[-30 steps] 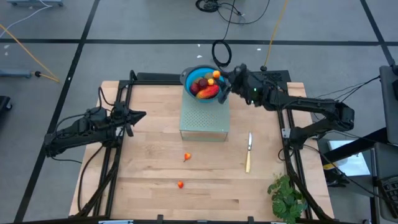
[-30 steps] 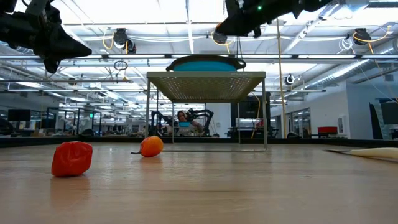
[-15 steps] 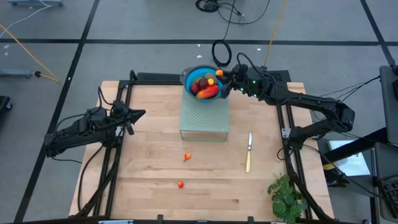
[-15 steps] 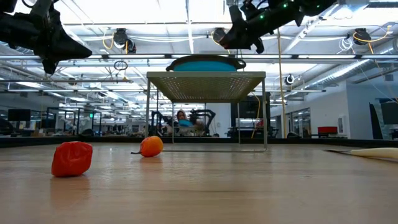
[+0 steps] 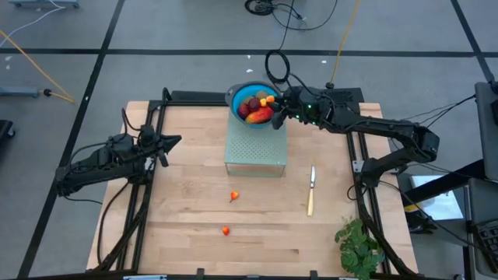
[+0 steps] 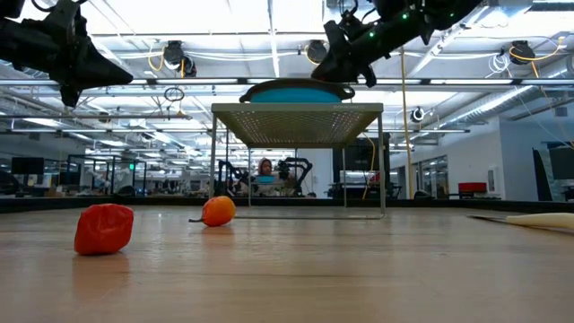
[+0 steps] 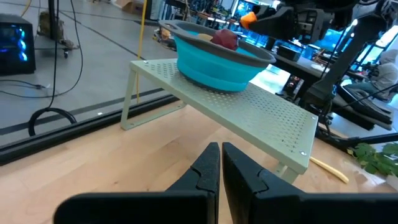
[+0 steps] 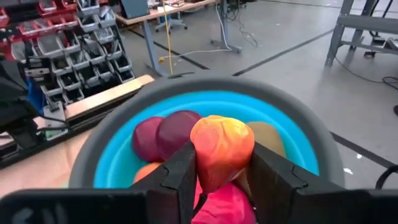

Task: Pick & Place Fruit
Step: Put the peach into the blue strainer bowl on the shelf

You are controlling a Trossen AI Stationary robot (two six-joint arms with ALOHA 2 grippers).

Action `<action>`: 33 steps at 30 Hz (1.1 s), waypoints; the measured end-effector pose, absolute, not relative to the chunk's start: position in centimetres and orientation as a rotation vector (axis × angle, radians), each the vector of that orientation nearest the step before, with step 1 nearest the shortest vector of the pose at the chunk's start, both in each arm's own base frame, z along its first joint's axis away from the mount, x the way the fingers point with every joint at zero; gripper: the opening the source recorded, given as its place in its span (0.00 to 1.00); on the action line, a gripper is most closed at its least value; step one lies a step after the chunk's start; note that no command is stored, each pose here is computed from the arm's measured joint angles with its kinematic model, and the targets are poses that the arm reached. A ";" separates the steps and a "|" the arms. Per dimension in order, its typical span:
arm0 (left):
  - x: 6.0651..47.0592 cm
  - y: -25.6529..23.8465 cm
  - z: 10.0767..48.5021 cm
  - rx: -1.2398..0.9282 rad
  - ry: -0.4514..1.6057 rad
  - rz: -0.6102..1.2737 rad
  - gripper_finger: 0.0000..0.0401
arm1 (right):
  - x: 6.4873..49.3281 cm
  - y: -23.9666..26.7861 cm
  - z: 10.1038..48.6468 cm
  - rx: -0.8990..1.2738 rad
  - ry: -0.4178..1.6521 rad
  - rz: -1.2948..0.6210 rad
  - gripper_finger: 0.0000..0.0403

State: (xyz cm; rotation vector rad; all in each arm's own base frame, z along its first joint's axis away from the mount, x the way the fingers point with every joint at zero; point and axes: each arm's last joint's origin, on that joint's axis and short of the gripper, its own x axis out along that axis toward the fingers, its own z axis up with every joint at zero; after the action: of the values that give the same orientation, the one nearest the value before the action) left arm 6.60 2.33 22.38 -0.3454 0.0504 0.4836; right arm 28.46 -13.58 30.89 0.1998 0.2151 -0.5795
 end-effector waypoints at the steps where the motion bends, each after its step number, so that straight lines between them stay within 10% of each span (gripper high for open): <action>1: 6.6 2.3 22.4 -0.345 0.050 0.484 0.04 | 28.4 -13.6 30.9 0.198 0.214 -0.580 0.29; 33: 6.6 2.3 22.4 -0.349 0.049 0.488 0.04 | 28.4 -13.4 30.5 0.187 0.266 -0.573 0.29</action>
State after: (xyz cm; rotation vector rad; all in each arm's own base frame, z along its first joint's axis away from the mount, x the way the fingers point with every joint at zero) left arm 6.60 2.34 22.38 -0.3488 0.0490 0.4876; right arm 28.40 -13.43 30.47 0.1873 0.2661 -0.5730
